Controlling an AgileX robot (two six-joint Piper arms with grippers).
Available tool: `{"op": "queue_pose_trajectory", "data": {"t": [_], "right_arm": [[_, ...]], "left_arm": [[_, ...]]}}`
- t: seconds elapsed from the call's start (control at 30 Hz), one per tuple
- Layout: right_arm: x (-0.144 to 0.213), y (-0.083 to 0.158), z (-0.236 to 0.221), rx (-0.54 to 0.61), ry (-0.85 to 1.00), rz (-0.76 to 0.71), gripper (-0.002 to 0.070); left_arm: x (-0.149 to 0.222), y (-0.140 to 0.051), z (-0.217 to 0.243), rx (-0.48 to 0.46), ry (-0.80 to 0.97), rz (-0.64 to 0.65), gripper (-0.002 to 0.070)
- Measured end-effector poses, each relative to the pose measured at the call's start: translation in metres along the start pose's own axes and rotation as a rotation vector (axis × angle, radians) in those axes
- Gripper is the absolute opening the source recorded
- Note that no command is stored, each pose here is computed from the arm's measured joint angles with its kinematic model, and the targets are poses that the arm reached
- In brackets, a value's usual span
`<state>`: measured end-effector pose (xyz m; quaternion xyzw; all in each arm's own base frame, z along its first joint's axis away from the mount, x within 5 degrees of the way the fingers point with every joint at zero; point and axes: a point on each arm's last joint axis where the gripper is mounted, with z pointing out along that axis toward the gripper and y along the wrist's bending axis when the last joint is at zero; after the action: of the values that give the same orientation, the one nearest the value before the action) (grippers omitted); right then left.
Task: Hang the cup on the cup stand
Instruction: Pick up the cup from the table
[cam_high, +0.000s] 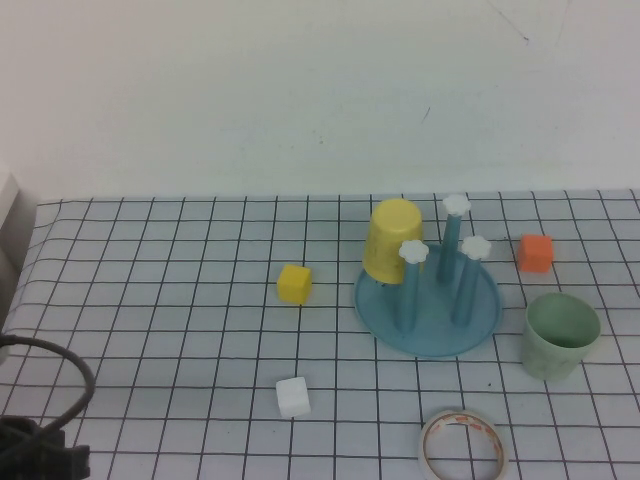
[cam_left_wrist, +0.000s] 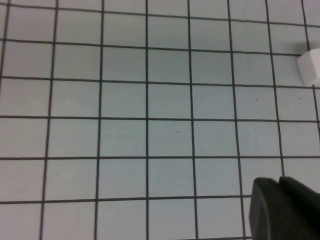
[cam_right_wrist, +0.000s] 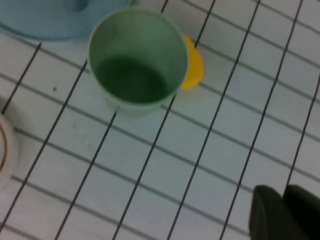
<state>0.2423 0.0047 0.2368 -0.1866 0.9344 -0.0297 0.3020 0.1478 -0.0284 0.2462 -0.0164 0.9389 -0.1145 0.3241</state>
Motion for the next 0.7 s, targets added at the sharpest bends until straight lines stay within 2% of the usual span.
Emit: {"op": "queue_pose_trajectory", "data": {"t": [0.1, 0.2, 0.3, 0.47, 0.7], "right_arm": [[-0.023, -0.008, 0.014, -0.021, -0.009, 0.007, 0.0146], [-0.044, -0.013, 0.032, -0.064, -0.026, 0.056, 0.0304], [-0.056, -0.014, 0.052, -0.122, -0.025, 0.091, 0.0399], [-0.064, -0.011, 0.096, -0.225, 0.003, 0.117, 0.0431], [-0.057, -0.010, 0.151, -0.267, 0.070, 0.087, 0.0434]], "left_arm": [[0.000, -0.001, 0.002, 0.017, 0.009, 0.006, -0.0001], [-0.001, -0.003, 0.003, 0.036, 0.004, 0.029, -0.0001], [-0.001, -0.005, 0.002, 0.053, -0.002, 0.046, -0.0001], [-0.002, -0.006, 0.002, 0.065, -0.008, 0.064, -0.0001], [-0.002, -0.009, 0.002, 0.096, -0.007, 0.057, -0.0001]]}}
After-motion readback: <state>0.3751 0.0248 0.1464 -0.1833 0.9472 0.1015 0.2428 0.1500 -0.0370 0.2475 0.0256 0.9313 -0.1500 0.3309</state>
